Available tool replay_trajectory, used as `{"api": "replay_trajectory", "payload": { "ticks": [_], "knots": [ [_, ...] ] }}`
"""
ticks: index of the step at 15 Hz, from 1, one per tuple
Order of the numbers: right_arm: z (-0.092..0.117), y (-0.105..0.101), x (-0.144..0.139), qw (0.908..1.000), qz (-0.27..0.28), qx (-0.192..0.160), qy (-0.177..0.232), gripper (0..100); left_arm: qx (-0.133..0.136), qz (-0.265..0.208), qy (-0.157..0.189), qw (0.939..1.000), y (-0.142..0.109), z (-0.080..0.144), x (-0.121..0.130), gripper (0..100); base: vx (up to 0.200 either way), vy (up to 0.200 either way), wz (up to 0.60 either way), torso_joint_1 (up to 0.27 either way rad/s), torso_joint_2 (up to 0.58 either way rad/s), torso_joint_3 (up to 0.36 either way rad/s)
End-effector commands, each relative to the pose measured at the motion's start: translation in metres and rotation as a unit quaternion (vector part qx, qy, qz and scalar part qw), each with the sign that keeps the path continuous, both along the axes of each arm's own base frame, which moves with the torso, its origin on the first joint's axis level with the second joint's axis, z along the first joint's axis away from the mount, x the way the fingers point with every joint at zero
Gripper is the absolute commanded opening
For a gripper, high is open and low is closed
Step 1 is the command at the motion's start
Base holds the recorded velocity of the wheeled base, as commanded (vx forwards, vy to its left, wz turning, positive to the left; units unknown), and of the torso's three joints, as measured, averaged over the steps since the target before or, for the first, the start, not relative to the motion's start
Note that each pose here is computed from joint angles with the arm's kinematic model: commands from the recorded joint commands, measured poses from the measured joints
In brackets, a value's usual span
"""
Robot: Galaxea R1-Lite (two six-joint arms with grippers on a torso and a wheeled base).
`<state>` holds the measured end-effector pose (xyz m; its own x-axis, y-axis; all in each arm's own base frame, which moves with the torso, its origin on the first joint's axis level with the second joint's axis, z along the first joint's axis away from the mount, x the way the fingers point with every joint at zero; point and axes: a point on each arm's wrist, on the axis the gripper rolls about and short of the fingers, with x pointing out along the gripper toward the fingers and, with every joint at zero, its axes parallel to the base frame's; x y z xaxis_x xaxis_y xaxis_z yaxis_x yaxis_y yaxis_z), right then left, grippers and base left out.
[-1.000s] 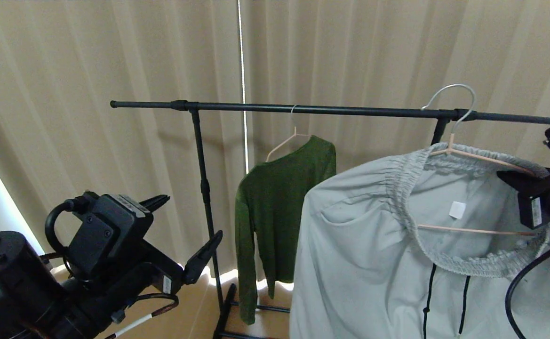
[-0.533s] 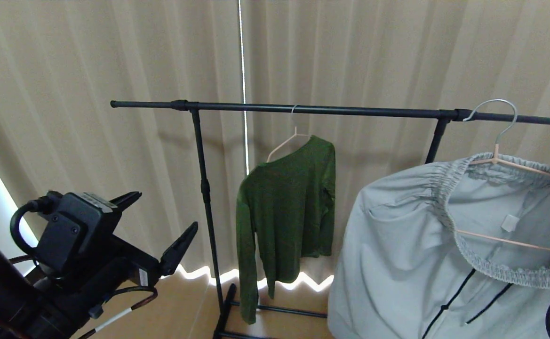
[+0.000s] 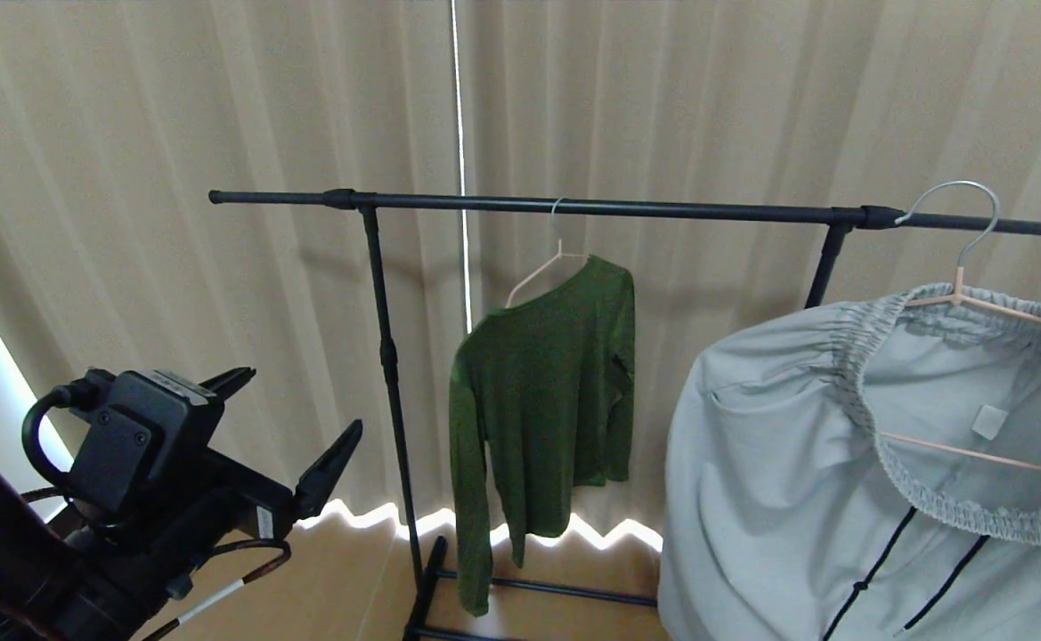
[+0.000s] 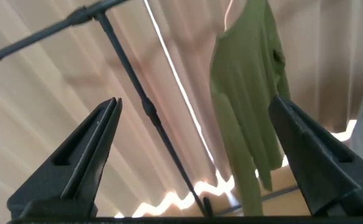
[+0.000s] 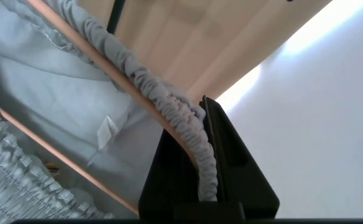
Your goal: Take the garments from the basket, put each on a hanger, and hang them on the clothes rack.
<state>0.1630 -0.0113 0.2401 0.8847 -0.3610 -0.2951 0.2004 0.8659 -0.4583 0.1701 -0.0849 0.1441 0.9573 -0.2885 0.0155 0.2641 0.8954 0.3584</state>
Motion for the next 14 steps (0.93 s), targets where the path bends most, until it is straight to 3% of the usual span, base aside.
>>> {"api": "replay_trajectory", "payload": {
  "ticks": [1, 14],
  "knots": [
    [0.0016, 0.0001, -0.0019, 1.0, 0.0, 0.0, -0.005, 0, 0.002, 0.001, 0.004, 1.0, -0.0001, -0.0016, 0.0005, 100, 0.2, 0.0, 0.0, 0.002, 0.0, 0.007],
    [-0.0029, -0.0023, -0.0022, 1.0, -0.008, 0.001, 0.003, 0, -0.001, 0.012, -0.011, 0.9999, 0.0053, 0.0041, -0.0006, 100, 0.2, 0.0, 0.0, 0.004, 0.0, 0.004]
  ]
}}
